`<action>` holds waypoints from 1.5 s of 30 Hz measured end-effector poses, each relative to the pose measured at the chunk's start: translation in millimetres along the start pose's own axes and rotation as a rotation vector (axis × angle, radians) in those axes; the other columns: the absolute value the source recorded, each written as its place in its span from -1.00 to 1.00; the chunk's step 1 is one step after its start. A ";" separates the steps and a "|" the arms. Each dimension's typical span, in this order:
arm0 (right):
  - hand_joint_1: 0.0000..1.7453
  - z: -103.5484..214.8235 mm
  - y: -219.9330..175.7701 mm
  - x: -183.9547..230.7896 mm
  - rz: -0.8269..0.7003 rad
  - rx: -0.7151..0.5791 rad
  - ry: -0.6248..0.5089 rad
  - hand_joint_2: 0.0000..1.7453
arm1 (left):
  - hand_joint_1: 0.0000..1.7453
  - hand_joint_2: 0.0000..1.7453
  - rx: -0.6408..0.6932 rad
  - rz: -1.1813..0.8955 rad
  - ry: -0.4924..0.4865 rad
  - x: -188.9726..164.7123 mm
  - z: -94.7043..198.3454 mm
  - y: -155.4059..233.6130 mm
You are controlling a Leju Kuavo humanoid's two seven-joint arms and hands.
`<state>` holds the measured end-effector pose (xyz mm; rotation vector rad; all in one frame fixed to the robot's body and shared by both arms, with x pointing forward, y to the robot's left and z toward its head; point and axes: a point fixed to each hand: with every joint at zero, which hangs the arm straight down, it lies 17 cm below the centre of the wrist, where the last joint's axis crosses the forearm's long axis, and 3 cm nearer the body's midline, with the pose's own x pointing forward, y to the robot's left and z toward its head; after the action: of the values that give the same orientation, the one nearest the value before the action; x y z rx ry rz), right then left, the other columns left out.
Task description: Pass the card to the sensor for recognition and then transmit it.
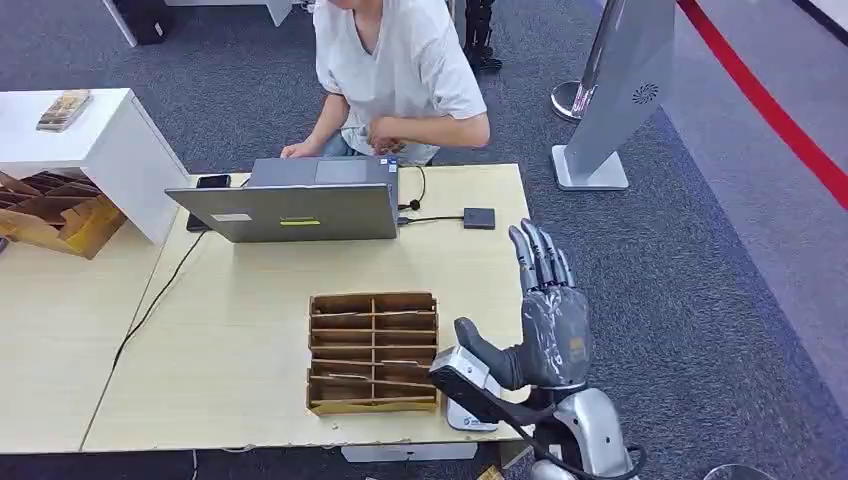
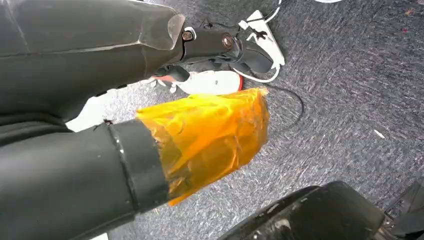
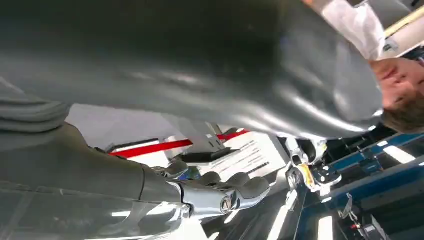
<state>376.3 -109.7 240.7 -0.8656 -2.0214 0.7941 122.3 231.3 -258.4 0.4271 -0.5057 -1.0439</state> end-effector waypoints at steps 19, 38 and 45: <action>-1.00 18.0 12.6 43.9 -0.093 0.034 -0.089 -1.00 | -1.00 -1.00 0.000 0.007 0.006 -0.5 0.1 -0.2; -1.00 29.4 46.7 52.8 -0.130 0.122 -0.108 1.00 | -1.00 -1.00 -0.001 -0.001 0.001 1.5 -1.2 1.6; -1.00 36.2 63.1 48.6 -0.121 0.164 -0.098 1.00 | -1.00 -1.00 -0.004 -0.002 0.001 1.9 -1.3 1.4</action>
<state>342.4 -43.7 194.3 -0.6165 -2.0396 0.9343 124.8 230.3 -258.3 0.4243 -0.5027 -1.0466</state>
